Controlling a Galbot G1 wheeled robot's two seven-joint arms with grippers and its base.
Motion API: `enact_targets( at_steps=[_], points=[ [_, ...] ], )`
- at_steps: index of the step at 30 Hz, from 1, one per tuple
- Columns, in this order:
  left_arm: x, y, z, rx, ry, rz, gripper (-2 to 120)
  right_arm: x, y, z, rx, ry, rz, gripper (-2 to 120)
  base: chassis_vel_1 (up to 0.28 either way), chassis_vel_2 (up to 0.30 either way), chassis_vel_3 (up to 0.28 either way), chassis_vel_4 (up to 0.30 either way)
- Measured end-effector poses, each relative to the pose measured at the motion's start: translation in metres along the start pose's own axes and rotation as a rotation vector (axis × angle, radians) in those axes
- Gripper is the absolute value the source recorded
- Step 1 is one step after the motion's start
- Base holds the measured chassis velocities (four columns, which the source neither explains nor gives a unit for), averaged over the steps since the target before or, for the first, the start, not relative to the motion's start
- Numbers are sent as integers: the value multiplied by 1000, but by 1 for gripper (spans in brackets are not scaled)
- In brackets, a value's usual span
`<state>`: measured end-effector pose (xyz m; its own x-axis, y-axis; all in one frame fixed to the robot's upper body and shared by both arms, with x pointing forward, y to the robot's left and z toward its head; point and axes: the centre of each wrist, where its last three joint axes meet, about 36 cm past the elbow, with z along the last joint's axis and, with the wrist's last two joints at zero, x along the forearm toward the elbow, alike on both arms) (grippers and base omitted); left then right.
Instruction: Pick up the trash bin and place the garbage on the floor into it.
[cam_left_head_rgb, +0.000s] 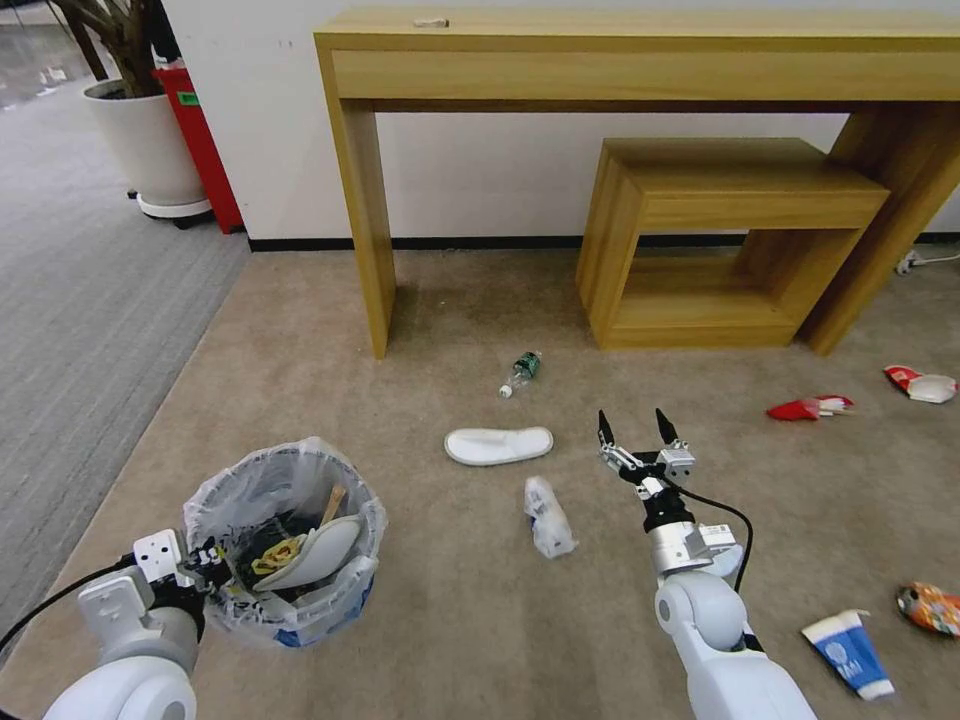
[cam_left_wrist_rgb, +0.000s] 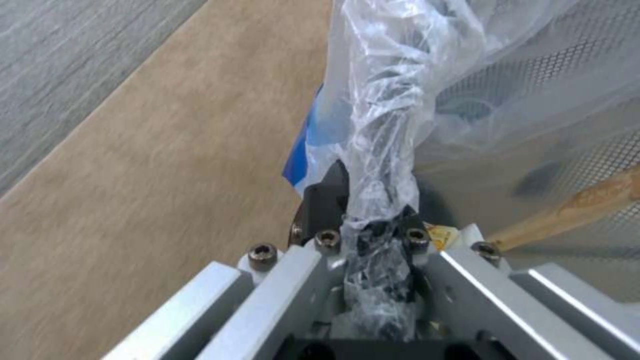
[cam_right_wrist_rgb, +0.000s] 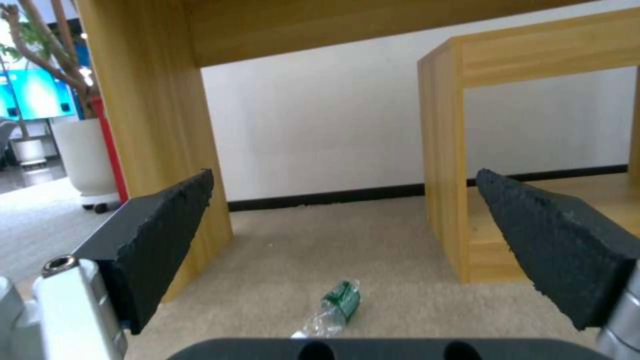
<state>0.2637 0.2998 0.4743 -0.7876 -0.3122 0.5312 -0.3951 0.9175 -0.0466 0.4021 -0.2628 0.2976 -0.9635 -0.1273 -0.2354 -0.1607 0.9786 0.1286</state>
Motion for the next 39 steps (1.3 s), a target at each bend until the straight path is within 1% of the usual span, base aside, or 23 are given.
enact_targets(
  at_steps=[7, 22, 27, 29, 30, 31, 33, 34, 38, 39],
  points=[
    [0, -1, 2, 0, 5, 3, 1, 1, 1, 4, -1, 8, 11, 100, -170, 166, 180, -190],
    [-1, -2, 4, 6, 14, 5, 1, 3, 3, 8, 7, 24, 10, 100, 2, -2, 0, 11],
    [0, -3, 6, 4, 17, 3, 1, 6, 8, 10, 43, 60, 0, 100, 0, 0, 0, 0],
    [1, -4, 7, 3, 19, 2, 1, 8, 10, 10, 82, 108, -16, 100, 0, 0, 0, 0],
    [1, -4, 7, 3, 19, 2, 1, 8, 10, 10, 82, 108, -16, 100, 0, 0, 0, 0],
    [2, -4, 7, 3, 19, 3, 1, 8, 10, 8, 101, 145, -26, 100, 0, 0, 0, 0],
    [3, -5, 7, 1, 19, 2, 1, 8, 11, 2, 130, 255, -52, 100, 0, 0, 0, 0],
    [3, -5, 7, 1, 19, 2, 1, 8, 11, 2, 130, 255, -52, 100, 0, 0, 0, 0],
    [6, -6, 9, -5, 19, -4, 1, -4, 17, -5, 140, 485, -82, 100, 0, 0, 0, 0],
    [6, -6, 9, -5, 19, -4, 1, -4, 17, -5, 140, 485, -82, 100, 0, 0, 0, 0]
  ],
)
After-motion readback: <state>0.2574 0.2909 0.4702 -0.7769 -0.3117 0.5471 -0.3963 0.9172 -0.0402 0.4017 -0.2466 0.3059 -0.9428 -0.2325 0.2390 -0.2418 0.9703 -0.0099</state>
